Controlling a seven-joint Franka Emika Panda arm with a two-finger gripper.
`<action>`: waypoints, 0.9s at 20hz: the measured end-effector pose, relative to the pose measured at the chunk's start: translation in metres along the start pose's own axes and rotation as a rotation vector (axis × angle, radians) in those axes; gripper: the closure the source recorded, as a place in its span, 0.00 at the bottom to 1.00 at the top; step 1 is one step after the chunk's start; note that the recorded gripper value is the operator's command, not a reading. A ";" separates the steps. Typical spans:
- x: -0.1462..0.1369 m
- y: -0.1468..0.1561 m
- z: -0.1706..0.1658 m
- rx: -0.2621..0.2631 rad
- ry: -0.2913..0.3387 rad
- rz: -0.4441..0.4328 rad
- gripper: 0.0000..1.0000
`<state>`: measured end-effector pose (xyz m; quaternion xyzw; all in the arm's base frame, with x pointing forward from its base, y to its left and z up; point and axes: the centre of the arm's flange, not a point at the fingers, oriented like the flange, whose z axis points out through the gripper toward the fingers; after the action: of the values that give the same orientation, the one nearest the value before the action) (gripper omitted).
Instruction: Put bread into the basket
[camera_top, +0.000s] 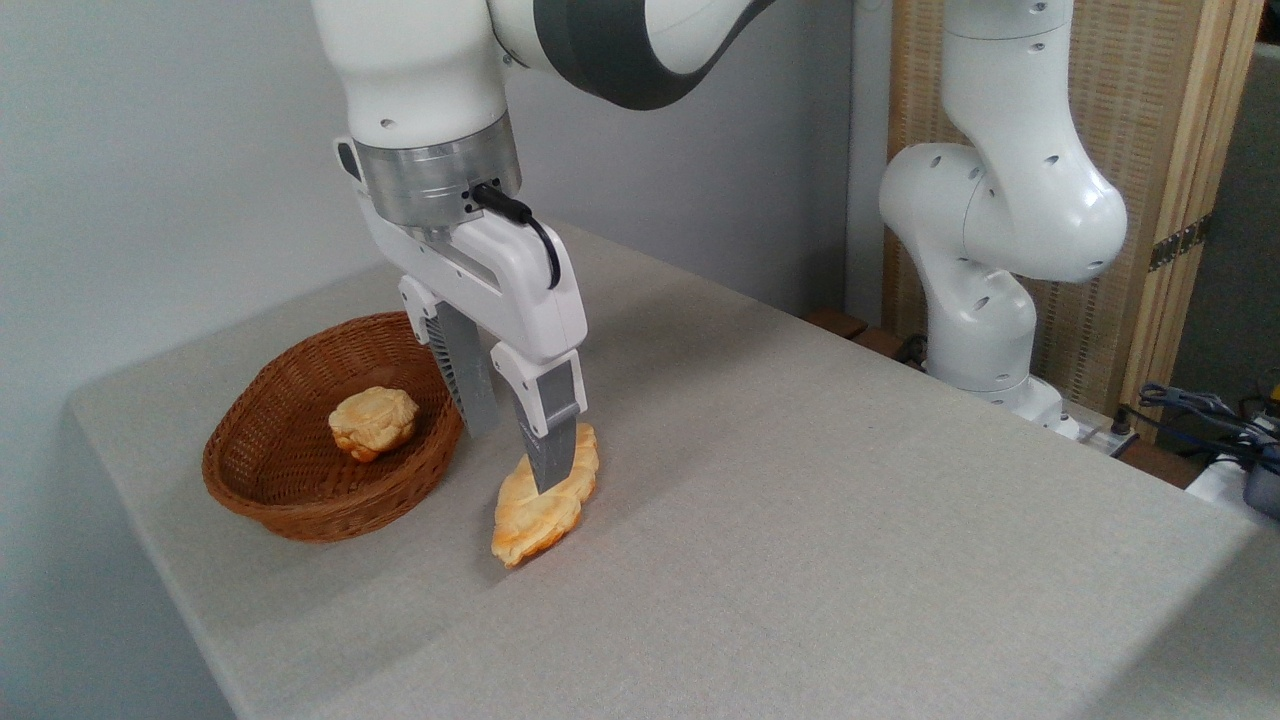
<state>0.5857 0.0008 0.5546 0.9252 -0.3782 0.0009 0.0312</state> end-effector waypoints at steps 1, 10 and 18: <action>0.000 0.001 0.000 -0.004 -0.004 0.000 0.00; -0.001 0.001 0.001 -0.008 -0.008 0.001 0.00; -0.001 0.001 0.001 -0.008 -0.008 0.001 0.00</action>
<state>0.5842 0.0004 0.5541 0.9249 -0.3786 -0.0043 0.0334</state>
